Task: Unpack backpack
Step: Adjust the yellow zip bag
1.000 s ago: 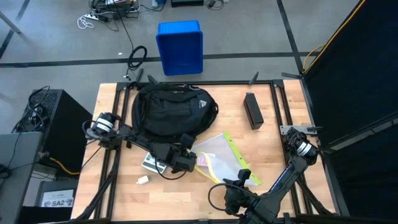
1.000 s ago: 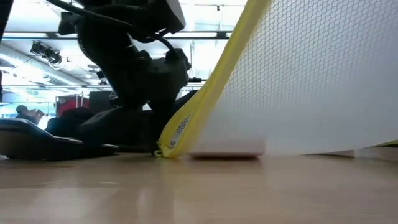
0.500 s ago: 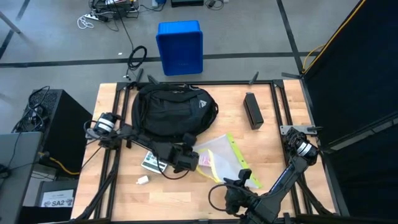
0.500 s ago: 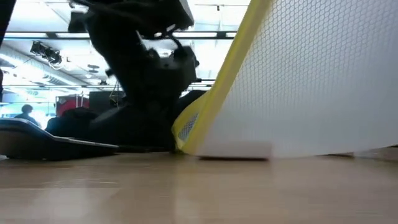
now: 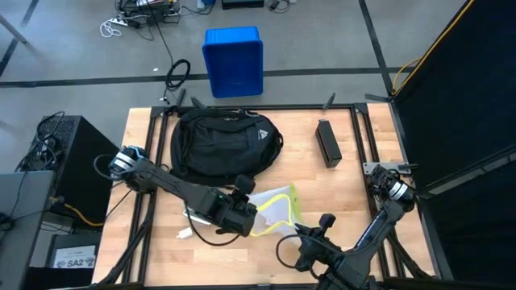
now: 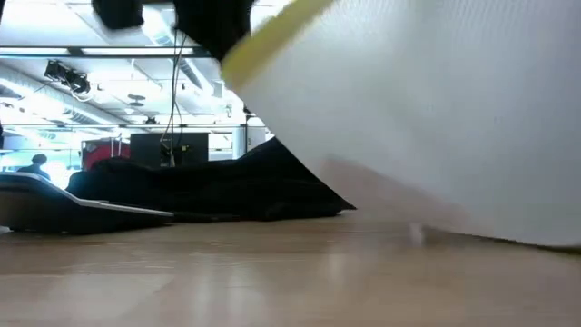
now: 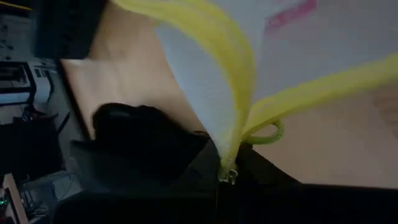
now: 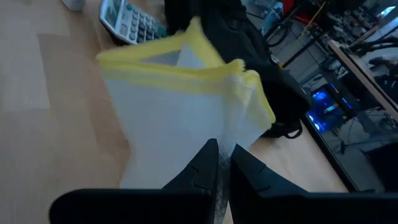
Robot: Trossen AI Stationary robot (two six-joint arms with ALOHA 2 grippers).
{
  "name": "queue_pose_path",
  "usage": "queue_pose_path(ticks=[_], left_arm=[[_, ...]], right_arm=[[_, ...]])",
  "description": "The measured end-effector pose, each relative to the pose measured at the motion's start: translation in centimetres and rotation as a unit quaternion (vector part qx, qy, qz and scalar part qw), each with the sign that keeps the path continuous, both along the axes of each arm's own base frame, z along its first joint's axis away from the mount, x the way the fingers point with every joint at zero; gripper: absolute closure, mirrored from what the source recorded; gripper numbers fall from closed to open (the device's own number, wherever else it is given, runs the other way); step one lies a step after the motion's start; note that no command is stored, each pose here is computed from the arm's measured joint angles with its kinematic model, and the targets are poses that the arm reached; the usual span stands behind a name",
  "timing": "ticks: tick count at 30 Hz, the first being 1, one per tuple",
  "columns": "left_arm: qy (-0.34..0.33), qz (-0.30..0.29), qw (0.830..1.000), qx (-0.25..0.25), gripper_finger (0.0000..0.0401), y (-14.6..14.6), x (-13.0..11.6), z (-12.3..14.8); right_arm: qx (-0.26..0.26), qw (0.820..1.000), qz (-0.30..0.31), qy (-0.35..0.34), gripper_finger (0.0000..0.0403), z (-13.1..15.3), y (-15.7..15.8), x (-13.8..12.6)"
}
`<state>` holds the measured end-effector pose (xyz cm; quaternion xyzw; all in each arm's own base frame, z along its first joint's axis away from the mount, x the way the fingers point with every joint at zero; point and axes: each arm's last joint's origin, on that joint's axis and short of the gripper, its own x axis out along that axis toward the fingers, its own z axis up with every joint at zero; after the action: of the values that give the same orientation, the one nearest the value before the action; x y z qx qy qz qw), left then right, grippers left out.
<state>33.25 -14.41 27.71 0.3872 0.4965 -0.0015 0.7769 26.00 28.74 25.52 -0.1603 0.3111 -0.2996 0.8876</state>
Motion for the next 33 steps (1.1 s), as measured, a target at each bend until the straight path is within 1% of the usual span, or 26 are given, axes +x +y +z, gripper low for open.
queue_pose_path(ticks=[6,8,12,14,17,19,26,33], left_arm=[[-0.031,-0.008,0.999,-0.023,0.0401,0.0,-1.1,5.5],[-0.036,-0.011,0.999,-0.035,0.0401,0.3,-1.7,6.9],[-0.041,-0.022,0.996,-0.082,0.0401,1.3,-2.6,8.9],[-0.042,-0.022,0.993,-0.11,0.0401,2.2,-2.9,9.5],[-0.048,-0.011,0.99,-0.13,0.0401,3.5,-3.0,10.2],[-0.049,-0.004,0.989,-0.141,0.0401,4.5,-2.8,10.4],[-0.042,0.021,0.981,-0.189,0.0401,8.5,-1.8,10.5],[-0.049,0.042,0.968,-0.243,0.0401,12.6,-0.9,10.4]], right_arm=[[0.007,1.0,0.004,-0.021,0.0403,0.4,0.3,-0.5],[0.014,0.999,0.004,-0.031,0.0403,0.4,0.6,-0.8],[0.039,0.997,0.014,-0.068,0.0403,0.2,1.6,-1.3],[0.042,0.996,0.022,-0.08,0.0403,0.1,2.0,-1.5],[0.047,0.993,0.027,-0.1,0.0403,-0.6,2.4,-1.7],[0.06,0.992,0.024,-0.111,0.0403,-1.4,2.5,-1.7],[0.104,0.986,0.014,-0.131,0.0403,-5.4,2.6,-1.6],[0.142,0.977,0.019,-0.16,0.0403,-8.0,3.0,-2.0]])
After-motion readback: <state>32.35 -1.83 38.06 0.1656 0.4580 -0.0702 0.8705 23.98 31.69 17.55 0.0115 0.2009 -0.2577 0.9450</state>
